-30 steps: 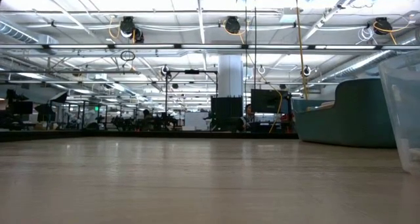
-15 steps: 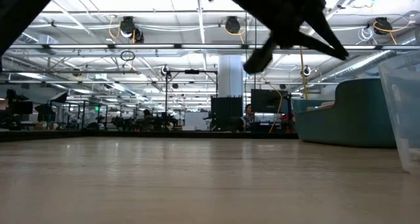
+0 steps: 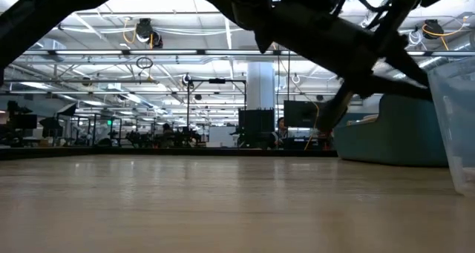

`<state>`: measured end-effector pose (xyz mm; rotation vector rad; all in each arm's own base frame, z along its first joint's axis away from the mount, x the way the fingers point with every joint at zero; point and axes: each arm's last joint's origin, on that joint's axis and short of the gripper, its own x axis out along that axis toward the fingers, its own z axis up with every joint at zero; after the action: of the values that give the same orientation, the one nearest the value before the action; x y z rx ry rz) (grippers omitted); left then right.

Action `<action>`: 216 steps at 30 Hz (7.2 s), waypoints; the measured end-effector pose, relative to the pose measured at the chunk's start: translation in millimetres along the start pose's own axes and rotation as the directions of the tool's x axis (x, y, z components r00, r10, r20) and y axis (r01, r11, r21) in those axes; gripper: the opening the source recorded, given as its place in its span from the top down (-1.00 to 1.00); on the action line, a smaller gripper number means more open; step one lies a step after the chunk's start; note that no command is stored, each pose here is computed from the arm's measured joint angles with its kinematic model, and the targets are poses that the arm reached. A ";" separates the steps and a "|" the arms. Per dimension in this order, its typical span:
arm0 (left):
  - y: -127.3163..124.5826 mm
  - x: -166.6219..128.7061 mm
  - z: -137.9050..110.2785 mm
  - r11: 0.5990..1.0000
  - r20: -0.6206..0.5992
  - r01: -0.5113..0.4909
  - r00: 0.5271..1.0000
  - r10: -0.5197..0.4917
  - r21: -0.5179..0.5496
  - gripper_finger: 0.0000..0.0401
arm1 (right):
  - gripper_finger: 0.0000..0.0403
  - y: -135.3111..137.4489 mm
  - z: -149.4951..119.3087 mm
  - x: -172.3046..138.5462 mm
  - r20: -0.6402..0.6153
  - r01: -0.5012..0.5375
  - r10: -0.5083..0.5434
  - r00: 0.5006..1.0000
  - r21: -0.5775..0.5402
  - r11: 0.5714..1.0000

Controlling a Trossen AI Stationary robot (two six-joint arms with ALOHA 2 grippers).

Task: Pick & Place USB Port
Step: Adjust the transparent bin, then return to Home Position

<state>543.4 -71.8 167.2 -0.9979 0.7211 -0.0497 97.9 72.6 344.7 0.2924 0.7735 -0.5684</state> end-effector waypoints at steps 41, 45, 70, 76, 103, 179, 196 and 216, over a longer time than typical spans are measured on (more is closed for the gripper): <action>-163.5 -115.8 -39.0 0.865 0.138 0.267 0.925 -0.353 0.424 1.00 | 1.00 34.0 -81.1 126.6 -0.132 -0.235 0.219 0.967 -0.123 0.964; -177.3 -138.3 -43.4 0.860 0.159 0.249 0.923 -0.350 0.446 1.00 | 1.00 32.1 -86.1 139.8 -0.194 -0.304 0.277 0.941 -0.127 0.944; -192.0 -179.4 -42.0 0.867 0.253 0.156 0.918 -0.304 0.474 1.00 | 1.00 52.3 -110.5 130.1 -0.375 -0.654 0.597 0.709 -0.035 0.756; -191.8 -179.4 -41.7 0.873 0.269 0.146 0.917 -0.296 0.465 1.00 | 1.00 53.4 -119.6 123.1 -0.393 -0.650 0.588 0.707 -0.035 0.759; -187.3 -179.2 -37.0 0.879 0.274 0.120 0.923 -0.270 0.462 0.99 | 1.00 58.8 -125.9 113.2 -0.390 -0.686 0.633 0.669 0.004 0.728; -163.2 -249.0 16.7 0.842 0.266 0.019 0.945 -0.191 0.539 0.98 | 1.00 -48.3 -46.5 115.3 0.415 -0.799 0.779 0.470 -0.175 0.575; -162.5 -248.8 17.2 0.859 0.266 0.026 0.946 -0.187 0.511 0.97 | 1.00 -58.5 -81.3 142.0 0.479 -0.764 0.728 0.490 -0.165 0.623; -162.8 -249.7 19.6 0.872 0.277 0.040 0.940 -0.198 0.488 0.97 | 1.00 -61.1 -91.2 150.3 0.509 -0.768 0.713 0.482 -0.145 0.623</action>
<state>407.7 -60.0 433.0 -0.5524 0.3179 -0.1646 96.7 7.6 170.3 0.5086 0.0144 0.1759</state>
